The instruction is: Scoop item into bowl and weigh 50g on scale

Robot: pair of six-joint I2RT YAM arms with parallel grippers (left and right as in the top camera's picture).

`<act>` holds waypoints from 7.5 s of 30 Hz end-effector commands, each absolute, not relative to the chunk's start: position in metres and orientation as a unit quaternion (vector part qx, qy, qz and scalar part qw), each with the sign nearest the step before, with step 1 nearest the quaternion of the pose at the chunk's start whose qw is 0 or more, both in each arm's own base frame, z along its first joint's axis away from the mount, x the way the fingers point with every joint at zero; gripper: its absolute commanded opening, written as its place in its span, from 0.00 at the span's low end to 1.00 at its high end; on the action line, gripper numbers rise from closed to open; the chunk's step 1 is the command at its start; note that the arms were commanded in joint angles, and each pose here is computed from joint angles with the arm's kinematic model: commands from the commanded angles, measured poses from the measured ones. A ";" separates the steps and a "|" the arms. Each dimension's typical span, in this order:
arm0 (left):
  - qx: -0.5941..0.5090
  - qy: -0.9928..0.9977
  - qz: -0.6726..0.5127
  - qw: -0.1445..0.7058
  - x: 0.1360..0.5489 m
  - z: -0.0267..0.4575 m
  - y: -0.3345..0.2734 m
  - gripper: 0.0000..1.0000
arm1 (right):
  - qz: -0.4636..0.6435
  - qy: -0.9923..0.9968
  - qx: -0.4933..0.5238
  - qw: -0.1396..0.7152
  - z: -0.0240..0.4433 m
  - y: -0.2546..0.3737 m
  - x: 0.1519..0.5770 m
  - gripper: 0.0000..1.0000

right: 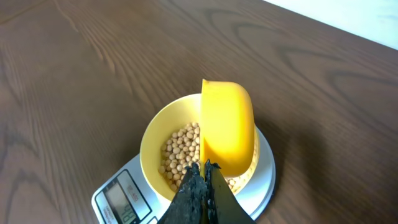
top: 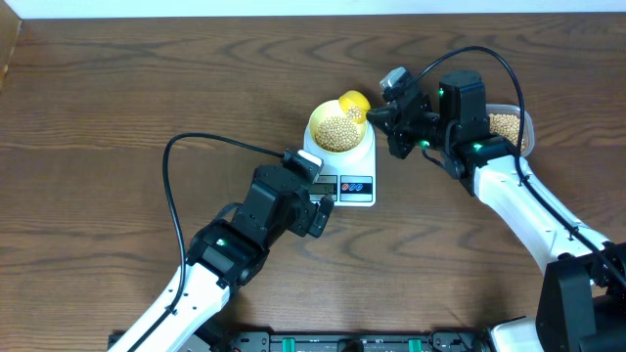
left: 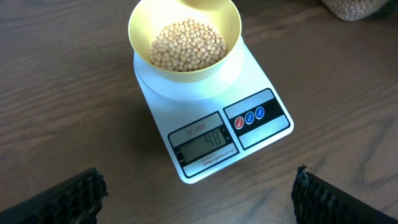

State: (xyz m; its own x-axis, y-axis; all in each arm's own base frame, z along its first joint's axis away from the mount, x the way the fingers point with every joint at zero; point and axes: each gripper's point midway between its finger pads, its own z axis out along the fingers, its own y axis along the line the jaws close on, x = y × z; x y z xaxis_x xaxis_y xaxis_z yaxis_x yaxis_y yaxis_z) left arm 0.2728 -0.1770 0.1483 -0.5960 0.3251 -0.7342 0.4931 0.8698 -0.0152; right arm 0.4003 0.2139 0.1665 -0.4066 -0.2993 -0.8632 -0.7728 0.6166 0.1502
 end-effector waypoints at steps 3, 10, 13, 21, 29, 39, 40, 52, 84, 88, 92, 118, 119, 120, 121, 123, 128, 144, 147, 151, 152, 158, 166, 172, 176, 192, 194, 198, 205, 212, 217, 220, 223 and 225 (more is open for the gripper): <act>0.220 0.889 -0.107 0.388 0.275 0.149 -0.175 0.98 | 0.273 0.792 -0.340 0.428 0.165 0.215 0.402 0.01; 0.220 0.889 -0.107 0.388 0.275 0.149 -0.175 0.98 | 0.279 0.789 -0.344 0.427 0.166 0.218 0.399 0.01; 0.220 0.889 -0.107 0.388 0.275 0.149 -0.175 0.98 | 0.276 0.790 -0.343 0.426 0.165 0.217 0.400 0.01; 0.220 0.889 -0.107 0.388 0.275 0.149 -0.175 0.98 | 0.277 0.790 -0.344 0.425 0.165 0.217 0.399 0.01; 0.220 0.889 -0.107 0.388 0.275 0.149 -0.175 0.98 | 0.279 0.785 -0.346 0.431 0.168 0.218 0.400 0.01; 0.220 0.889 -0.107 0.388 0.275 0.149 -0.175 0.98 | 0.256 0.795 -0.335 0.437 0.165 0.210 0.408 0.01; 0.220 0.889 -0.107 0.388 0.275 0.149 -0.175 0.98 | 0.256 0.795 -0.335 0.437 0.165 0.210 0.408 0.01; 0.220 0.889 -0.107 0.388 0.275 0.149 -0.175 0.98 | 0.259 0.796 -0.331 0.435 0.165 0.211 0.408 0.01; 0.220 0.889 -0.107 0.388 0.275 0.149 -0.175 0.98 | 0.303 0.827 -0.245 0.405 0.165 0.210 0.407 0.01; 0.220 0.889 -0.107 0.388 0.275 0.149 -0.175 0.98 | 0.323 0.838 -0.203 0.390 0.166 0.210 0.408 0.01; 0.220 0.889 -0.107 0.388 0.275 0.149 -0.175 0.98 | 0.343 0.841 -0.160 0.386 0.171 0.209 0.412 0.01; 0.220 0.889 -0.107 0.388 0.275 0.149 -0.175 0.98 | 0.482 0.790 0.045 0.376 0.212 0.041 0.432 0.01; 0.220 0.889 -0.107 0.388 0.275 0.149 -0.175 0.98 | 0.474 0.791 0.049 0.383 0.211 0.034 0.433 0.01; 0.220 0.889 -0.107 0.388 0.275 0.149 -0.175 0.98 | 0.466 0.792 0.054 0.390 0.211 0.027 0.434 0.01; 0.220 0.889 -0.107 0.388 0.275 0.149 -0.175 0.98 | 0.454 0.794 0.059 0.401 0.211 0.018 0.436 0.01; 0.220 0.889 -0.107 0.388 0.275 0.149 -0.175 0.98 | 0.434 0.796 0.067 0.416 0.211 0.005 0.438 0.01; 0.220 0.889 -0.107 0.388 0.275 0.149 -0.175 0.98 | 0.363 0.812 0.100 0.446 0.212 -0.026 0.438 0.01; 0.220 0.889 -0.107 0.388 0.275 0.149 -0.175 0.98 | 0.217 0.884 0.146 0.389 0.188 -0.048 0.389 0.01; 0.220 0.889 -0.107 0.388 0.275 0.149 -0.175 0.98 | 0.183 0.899 0.142 0.372 0.176 -0.050 0.383 0.01; 0.220 0.889 -0.107 0.388 0.275 0.149 -0.175 0.98 | 0.131 0.916 0.115 0.362 0.167 -0.049 0.381 0.01; 0.220 0.889 -0.107 0.388 0.275 0.149 -0.175 0.98 | 0.122 0.918 0.107 0.362 0.166 -0.047 0.381 0.01; 0.220 0.889 -0.107 0.388 0.275 0.149 -0.175 0.98 | 0.066 0.929 0.062 0.359 0.162 -0.038 0.384 0.01; 0.220 0.889 -0.107 0.388 0.275 0.149 -0.175 0.98 | -0.025 0.935 0.017 0.353 0.159 -0.039 0.384 0.01; 0.220 0.889 -0.107 0.388 0.275 0.149 -0.175 0.98 | -0.065 0.935 0.006 0.350 0.159 -0.042 0.384 0.01; 0.220 0.889 -0.107 0.388 0.275 0.149 -0.175 0.98 | -0.069 0.935 -0.005 0.347 0.159 -0.040 0.383 0.01; 0.220 0.889 -0.107 0.388 0.275 0.149 -0.175 0.98 | -0.058 0.932 -0.002 0.357 0.162 -0.037 0.387 0.01; 0.220 0.889 -0.107 0.388 0.275 0.149 -0.175 0.98 | -0.007 0.919 0.007 0.395 0.174 -0.022 0.401 0.01; 0.220 0.889 -0.107 0.388 0.275 0.149 -0.175 0.98 | 0.108 0.872 -0.012 0.477 0.213 0.015 0.428 0.01; 0.220 0.889 -0.107 0.388 0.275 0.149 -0.175 0.98 | 0.195 0.826 -0.055 0.526 0.245 0.062 0.442 0.01; 0.220 0.889 -0.107 0.388 0.275 0.149 -0.175 0.98 | 0.228 0.837 -0.082 0.491 0.213 0.107 0.450 0.01; 0.220 0.889 -0.107 0.388 0.275 0.149 -0.175 0.98 | 0.254 0.815 -0.119 0.507 0.203 0.149 0.464 0.01; 0.220 0.889 -0.107 0.388 0.275 0.149 -0.175 0.98 | 0.267 0.809 -0.127 0.509 0.195 0.167 0.468 0.01; 0.220 0.889 -0.107 0.388 0.275 0.149 -0.175 0.98 | 0.287 0.803 -0.139 0.503 0.186 0.186 0.469 0.01; 0.220 0.889 -0.107 0.388 0.275 0.149 -0.175 0.98 | 0.293 0.802 -0.149 0.498 0.179 0.198 0.467 0.01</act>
State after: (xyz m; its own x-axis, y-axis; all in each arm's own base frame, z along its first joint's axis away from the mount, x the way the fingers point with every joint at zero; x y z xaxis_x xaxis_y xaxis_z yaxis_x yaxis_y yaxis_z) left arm 0.2732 -0.1771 0.1486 -0.5948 0.3243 -0.7355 0.4927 0.8701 -0.0148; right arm 0.4712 0.1794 0.1893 -0.4313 0.0510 -0.9008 -0.5063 0.8127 0.2885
